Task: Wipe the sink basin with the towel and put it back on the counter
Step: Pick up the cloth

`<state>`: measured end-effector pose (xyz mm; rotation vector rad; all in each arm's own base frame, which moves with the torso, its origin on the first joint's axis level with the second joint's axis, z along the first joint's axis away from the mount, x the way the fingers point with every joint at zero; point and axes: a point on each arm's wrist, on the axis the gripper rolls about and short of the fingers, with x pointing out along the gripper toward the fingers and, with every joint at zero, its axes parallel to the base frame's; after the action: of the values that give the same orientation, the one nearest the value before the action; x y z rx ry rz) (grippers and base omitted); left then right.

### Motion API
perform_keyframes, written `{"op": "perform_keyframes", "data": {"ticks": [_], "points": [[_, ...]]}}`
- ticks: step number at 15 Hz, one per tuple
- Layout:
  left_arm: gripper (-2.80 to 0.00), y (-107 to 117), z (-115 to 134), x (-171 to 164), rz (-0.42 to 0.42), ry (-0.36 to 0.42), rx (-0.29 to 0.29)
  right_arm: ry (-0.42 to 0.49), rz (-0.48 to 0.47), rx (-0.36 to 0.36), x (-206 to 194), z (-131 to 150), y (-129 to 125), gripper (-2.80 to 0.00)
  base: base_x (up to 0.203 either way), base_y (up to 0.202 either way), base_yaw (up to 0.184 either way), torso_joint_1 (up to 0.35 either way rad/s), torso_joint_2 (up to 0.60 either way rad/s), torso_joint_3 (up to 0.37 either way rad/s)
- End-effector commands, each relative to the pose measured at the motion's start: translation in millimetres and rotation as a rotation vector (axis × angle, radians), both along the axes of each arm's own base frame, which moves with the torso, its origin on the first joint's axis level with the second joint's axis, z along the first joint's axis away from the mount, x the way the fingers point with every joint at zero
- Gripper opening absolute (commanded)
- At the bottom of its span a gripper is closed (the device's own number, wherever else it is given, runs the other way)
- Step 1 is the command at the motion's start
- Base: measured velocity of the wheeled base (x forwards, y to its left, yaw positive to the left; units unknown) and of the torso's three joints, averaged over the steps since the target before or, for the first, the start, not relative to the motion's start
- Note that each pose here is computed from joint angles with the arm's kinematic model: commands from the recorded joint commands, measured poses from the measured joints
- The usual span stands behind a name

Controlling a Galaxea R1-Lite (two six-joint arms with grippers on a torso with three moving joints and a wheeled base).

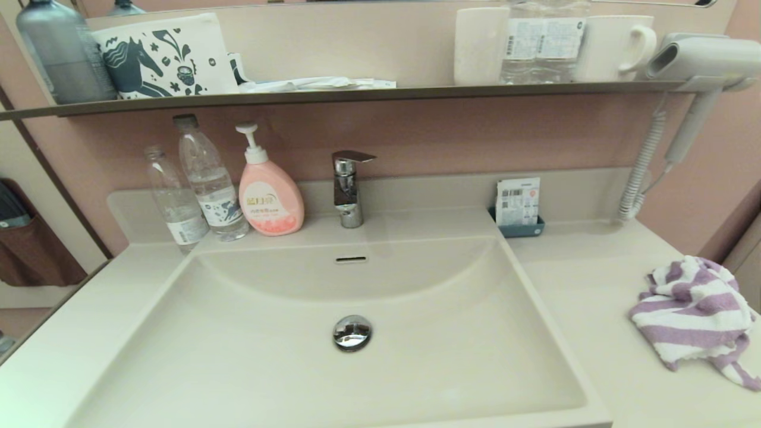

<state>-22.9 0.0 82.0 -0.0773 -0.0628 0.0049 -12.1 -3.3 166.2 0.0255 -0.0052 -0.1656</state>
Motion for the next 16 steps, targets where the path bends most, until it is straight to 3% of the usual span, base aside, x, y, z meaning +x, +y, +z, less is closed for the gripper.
{"op": "perform_keyframes", "data": {"ticks": [1, 6, 11, 12, 13, 16], "points": [[-2.80, 0.0, 0.1, 0.1, 0.000, 0.001, -0.001, 0.114, -0.027, 0.000, 30.5, 25.9, -1.0, -2.80, 0.000, 0.000, 0.000, 0.000, 0.00, 0.000], [-2.80, 0.0, 0.1, 0.1, 0.000, 0.001, -0.001, 0.333, -0.124, -0.015, 105.4, 82.8, -4.1, -2.80, 0.000, 0.000, 0.000, 0.000, 0.00, 0.000], [-2.80, 0.0, 0.1, 0.1, 0.000, 0.001, -0.001, 0.624, -0.203, -0.051, 174.3, 85.5, -3.8, -2.80, 0.000, 0.000, 0.000, 0.000, 0.00, 0.000], [-2.80, 0.0, 0.1, 0.1, 0.002, 0.001, -0.001, 0.674, -0.191, -0.058, 182.8, 82.2, -0.5, -2.37, 0.000, 0.000, 0.000, 0.000, 0.00, 0.000], [-2.80, 0.0, 0.1, 0.1, 0.000, 0.001, -0.001, 0.698, -0.174, -0.067, 190.0, 79.5, 4.2, 0.00, 0.000, 0.000, 0.000, 0.000, 0.00, 0.000], [-2.80, 0.0, 0.1, 0.1, 0.000, 0.001, -0.001, 0.738, -0.227, -0.095, 213.2, 76.9, 6.4, 0.00, 0.000, 0.000, 0.000, 0.000, 0.00, 0.000]]}}
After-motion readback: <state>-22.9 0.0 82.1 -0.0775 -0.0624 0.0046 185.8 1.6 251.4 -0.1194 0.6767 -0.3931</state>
